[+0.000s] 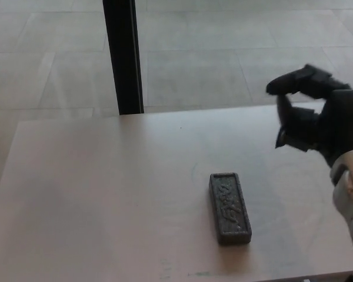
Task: The robot uses its right hand to hold the eraser kept in the middle of the desk and use it to wipe the desk by swiping its surface twice
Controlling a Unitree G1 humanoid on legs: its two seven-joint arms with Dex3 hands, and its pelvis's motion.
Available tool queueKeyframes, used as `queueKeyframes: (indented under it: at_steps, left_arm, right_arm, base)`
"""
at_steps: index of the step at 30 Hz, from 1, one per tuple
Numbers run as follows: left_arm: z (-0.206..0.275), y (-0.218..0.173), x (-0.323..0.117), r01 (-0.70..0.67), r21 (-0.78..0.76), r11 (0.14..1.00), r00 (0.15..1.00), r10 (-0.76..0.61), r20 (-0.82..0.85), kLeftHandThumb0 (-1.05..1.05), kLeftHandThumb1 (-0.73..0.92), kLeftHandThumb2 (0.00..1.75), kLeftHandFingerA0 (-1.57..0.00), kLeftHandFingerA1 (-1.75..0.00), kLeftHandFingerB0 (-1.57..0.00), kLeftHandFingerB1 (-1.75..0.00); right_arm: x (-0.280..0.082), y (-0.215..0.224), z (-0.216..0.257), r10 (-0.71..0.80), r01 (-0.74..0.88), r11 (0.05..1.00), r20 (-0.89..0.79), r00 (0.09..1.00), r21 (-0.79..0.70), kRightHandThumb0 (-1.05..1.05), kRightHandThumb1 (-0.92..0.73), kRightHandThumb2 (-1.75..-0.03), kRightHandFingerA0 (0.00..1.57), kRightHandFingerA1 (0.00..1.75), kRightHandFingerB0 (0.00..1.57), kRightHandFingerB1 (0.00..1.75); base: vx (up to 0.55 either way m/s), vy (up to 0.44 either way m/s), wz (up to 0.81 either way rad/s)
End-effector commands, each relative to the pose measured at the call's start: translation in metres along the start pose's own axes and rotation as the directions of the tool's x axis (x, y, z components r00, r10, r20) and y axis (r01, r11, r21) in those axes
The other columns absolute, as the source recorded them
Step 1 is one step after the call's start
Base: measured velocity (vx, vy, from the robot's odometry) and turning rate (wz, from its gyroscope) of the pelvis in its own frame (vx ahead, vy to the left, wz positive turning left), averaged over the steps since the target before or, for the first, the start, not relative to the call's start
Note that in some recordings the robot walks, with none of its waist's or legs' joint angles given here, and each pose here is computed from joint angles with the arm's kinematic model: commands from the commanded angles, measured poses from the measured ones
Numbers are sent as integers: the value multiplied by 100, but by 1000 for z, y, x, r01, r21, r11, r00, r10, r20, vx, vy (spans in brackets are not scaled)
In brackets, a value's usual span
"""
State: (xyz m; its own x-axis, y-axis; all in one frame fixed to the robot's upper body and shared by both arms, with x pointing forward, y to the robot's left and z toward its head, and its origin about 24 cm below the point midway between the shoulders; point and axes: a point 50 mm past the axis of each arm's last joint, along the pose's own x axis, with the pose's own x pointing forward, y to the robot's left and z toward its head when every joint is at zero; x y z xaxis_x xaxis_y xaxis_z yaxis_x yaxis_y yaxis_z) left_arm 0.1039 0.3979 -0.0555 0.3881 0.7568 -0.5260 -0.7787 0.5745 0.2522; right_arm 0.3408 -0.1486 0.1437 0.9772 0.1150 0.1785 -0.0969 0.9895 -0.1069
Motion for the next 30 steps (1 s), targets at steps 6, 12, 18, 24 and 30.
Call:
queueKeyframes:
  at_steps: [6, 12, 18, 24, 30]
  left_arm:
    - [3, 5, 3, -29, 17, 999, 999, 30, -13, -51, 65, 59, -59, -100, -49, -67]
    - [3, 6, 3, -16, 3, 1000, 1000, 16, -5, -52, 64, 59, -58, -99, -49, -69]
    - [5, 4, 2, -17, 20, 1000, 1000, 18, -9, -51, 65, 59, -61, -99, -46, -67]
    - [5, 4, 3, -10, 10, 1000, 1000, 11, -11, -50, 47, 94, -66, -90, -44, -68]
    - [5, 2, 3, -8, 6, 1000, 1000, 8, -7, -51, 45, 93, -67, -91, -45, -69]
  right_arm:
    - [-11, 28, -40, 98, -112, 988, -134, 986, -107, -32, -58, -103, 93, 175, 72, 158]
    - [-13, 36, -55, 116, -138, 982, -159, 980, -132, -34, -60, -100, 93, 175, 73, 165]
    - [-13, 42, -62, 129, -151, 982, -182, 975, -110, -35, -61, -90, 96, 175, 68, 175]
    - [-12, 48, -70, 125, -156, 979, -213, 969, -134, -36, -68, -82, 96, 175, 67, 175]
    - [-8, 49, -73, 121, -154, 976, -204, 971, -151, -30, -63, -94, 94, 175, 68, 175]
  base:
    - [0, 0, 0]
    - [0, 0, 0]
    - [0, 0, 0]
    - [0, 0, 0]
    - [0, 0, 0]
